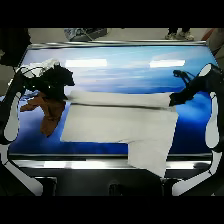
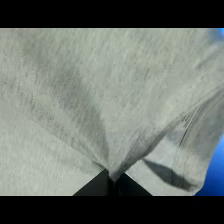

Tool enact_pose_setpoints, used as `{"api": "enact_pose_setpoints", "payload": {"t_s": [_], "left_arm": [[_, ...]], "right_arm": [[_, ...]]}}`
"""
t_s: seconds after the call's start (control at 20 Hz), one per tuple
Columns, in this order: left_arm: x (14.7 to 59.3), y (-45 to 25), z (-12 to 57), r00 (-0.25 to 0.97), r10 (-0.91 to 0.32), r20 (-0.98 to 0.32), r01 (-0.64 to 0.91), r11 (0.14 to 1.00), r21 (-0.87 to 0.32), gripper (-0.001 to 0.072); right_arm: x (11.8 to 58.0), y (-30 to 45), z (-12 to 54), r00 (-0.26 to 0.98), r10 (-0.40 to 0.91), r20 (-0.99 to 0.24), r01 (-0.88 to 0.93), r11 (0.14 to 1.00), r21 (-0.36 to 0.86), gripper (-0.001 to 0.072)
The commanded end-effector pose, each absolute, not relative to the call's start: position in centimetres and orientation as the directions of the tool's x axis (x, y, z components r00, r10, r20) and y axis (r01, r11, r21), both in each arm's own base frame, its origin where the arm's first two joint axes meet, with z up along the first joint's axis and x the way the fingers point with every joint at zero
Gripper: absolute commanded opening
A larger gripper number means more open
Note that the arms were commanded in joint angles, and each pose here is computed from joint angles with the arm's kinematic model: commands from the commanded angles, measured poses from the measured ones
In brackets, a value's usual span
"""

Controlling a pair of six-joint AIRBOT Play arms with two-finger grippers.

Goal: Fold the shirts.

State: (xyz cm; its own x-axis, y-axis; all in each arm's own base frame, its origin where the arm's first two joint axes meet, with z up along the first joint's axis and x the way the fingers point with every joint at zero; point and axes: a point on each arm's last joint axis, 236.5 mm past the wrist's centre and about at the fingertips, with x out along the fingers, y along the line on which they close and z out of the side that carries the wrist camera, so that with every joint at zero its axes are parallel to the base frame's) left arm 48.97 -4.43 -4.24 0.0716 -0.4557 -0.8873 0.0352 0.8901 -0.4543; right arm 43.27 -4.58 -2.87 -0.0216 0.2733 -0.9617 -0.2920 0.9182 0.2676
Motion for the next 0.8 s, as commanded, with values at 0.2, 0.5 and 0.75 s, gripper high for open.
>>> {"api": "enact_pose_setpoints", "payload": {"t_s": [0.2, 0.5, 0.75], "left_arm": [[45.1, -4.1, -7.2, -0.134, -0.444, -0.886, 0.015, 0.893, -0.450, 0.0028], [44.8, -4.8, -7.5, -0.158, -0.448, -0.880, 0.013, 0.890, -0.455, 0.0101], [42.6, -3.7, -3.5, -0.191, -0.455, -0.870, -0.001, 0.886, -0.464, 0.0338]], "right_arm": [[39.8, -3.1, -6.3, -0.141, 0.324, -0.936, -0.180, 0.921, 0.346, 0.0048], [40.3, -3.2, -6.4, -0.122, 0.319, -0.940, -0.141, 0.932, 0.335, 0.0122], [37.0, -6.0, -2.9, -0.177, 0.260, -0.949, -0.231, 0.926, 0.297, 0.0391]]}}
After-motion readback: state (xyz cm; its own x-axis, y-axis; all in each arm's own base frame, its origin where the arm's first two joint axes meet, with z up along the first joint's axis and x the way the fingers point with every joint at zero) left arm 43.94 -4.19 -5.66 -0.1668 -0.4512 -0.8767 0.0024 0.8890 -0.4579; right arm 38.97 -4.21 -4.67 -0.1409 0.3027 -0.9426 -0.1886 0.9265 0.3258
